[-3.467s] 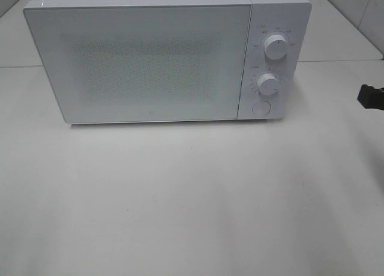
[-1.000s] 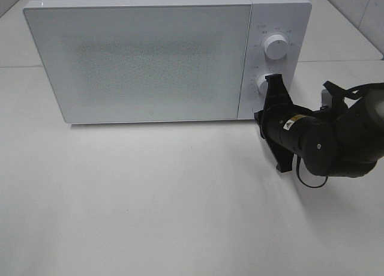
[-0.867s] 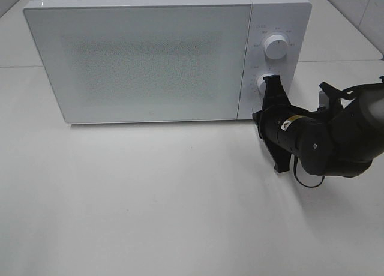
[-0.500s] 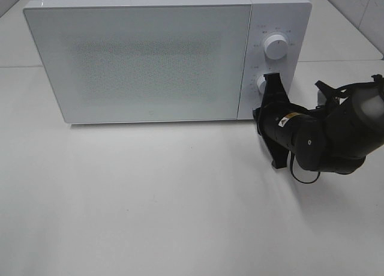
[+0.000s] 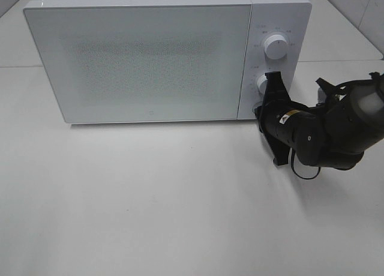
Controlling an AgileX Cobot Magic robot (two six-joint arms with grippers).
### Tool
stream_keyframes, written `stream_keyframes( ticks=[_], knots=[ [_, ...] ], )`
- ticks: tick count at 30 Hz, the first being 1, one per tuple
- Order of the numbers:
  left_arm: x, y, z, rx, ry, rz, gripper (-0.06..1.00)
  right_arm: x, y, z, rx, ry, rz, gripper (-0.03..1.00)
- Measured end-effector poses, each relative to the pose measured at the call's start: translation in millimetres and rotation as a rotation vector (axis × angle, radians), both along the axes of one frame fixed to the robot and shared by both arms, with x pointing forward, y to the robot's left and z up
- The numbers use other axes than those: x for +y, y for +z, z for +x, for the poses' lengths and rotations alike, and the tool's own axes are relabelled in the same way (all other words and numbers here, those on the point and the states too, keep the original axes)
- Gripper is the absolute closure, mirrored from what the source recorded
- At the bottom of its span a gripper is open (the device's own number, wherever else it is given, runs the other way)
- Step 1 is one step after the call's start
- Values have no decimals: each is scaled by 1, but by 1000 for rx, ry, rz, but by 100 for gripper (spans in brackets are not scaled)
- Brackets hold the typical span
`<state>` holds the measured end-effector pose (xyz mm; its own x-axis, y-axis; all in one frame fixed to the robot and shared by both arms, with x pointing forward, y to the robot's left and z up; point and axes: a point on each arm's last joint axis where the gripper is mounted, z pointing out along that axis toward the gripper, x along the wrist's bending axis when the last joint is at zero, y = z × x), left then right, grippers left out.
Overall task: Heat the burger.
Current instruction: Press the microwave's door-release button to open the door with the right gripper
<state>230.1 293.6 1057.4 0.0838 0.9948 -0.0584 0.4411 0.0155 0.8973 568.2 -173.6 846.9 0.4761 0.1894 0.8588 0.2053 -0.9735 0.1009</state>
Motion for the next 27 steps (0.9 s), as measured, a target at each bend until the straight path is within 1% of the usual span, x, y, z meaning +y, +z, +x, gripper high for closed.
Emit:
stream_keyframes(
  ticks=[21, 27],
  knots=[
    [0, 0, 0, 0, 0, 0, -4, 2, -3, 4, -68, 12, -22, 94],
    [0, 0, 0, 0, 0, 0, -4, 2, -3, 5, -70, 10, -24, 94]
  ],
)
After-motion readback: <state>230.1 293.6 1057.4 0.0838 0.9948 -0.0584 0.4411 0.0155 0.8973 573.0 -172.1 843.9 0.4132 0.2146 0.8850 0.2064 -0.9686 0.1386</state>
